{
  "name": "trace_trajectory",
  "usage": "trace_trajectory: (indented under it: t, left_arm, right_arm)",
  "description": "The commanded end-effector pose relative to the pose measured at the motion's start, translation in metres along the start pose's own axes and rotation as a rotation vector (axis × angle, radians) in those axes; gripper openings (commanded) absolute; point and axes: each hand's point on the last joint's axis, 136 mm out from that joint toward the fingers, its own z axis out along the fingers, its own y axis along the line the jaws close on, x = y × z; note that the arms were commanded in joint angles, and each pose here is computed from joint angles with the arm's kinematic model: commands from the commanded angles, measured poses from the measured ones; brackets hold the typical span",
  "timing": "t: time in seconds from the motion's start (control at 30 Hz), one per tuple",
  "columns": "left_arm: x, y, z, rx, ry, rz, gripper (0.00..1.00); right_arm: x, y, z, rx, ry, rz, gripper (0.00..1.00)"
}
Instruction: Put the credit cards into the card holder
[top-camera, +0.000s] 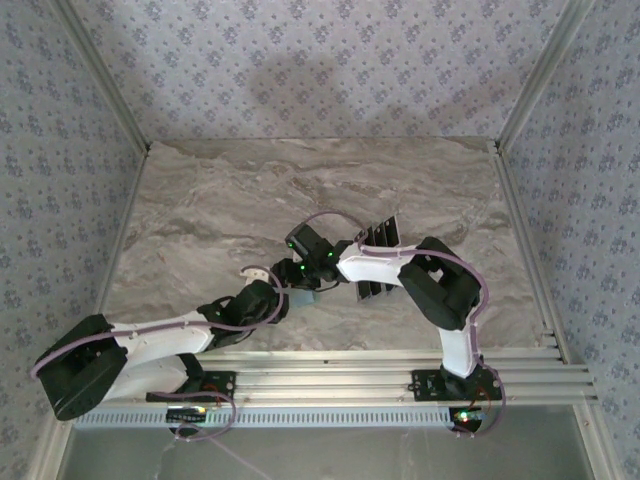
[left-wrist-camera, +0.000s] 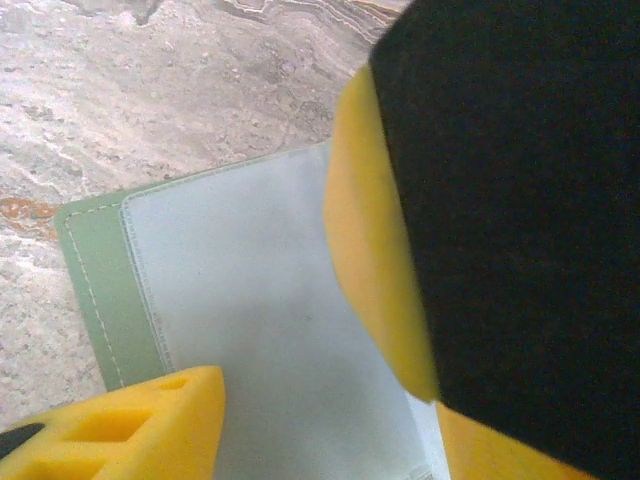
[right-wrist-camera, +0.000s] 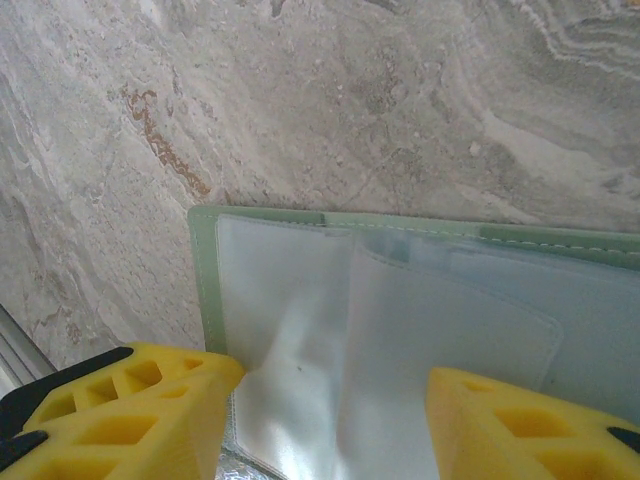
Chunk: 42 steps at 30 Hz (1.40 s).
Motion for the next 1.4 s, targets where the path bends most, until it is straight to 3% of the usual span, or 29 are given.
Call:
trace_trajectory:
  t: [0.0, 0.3, 0.7, 0.93, 1.37]
  left_arm:
    - [0.004, 0.006, 0.001, -0.034, 0.005, -0.007, 0.56]
    - [0.013, 0.009, 0.007, -0.044, 0.033, 0.0, 0.55]
    - [-0.005, 0.006, -0.012, 0.0, -0.037, -0.021, 0.61]
    - [-0.008, -0.002, -0.017, 0.05, -0.049, -0.017, 0.69]
    - [-0.006, -0.011, -0.005, 0.056, -0.023, 0.008, 0.71]
  right_arm:
    - [-0.012, 0.009, -0.013, -0.029, -0.027, -0.002, 0.57]
    - [-0.017, -0.007, -0.032, -0.014, -0.061, 0.02, 0.57]
    - [0.0, -0.017, -0.011, 0.02, -0.012, 0.024, 0.57]
    - [0.008, -0.006, 0.004, 0.009, 0.021, 0.008, 0.57]
    - [0.005, 0.016, 0.009, -0.028, 0.025, -0.007, 0.57]
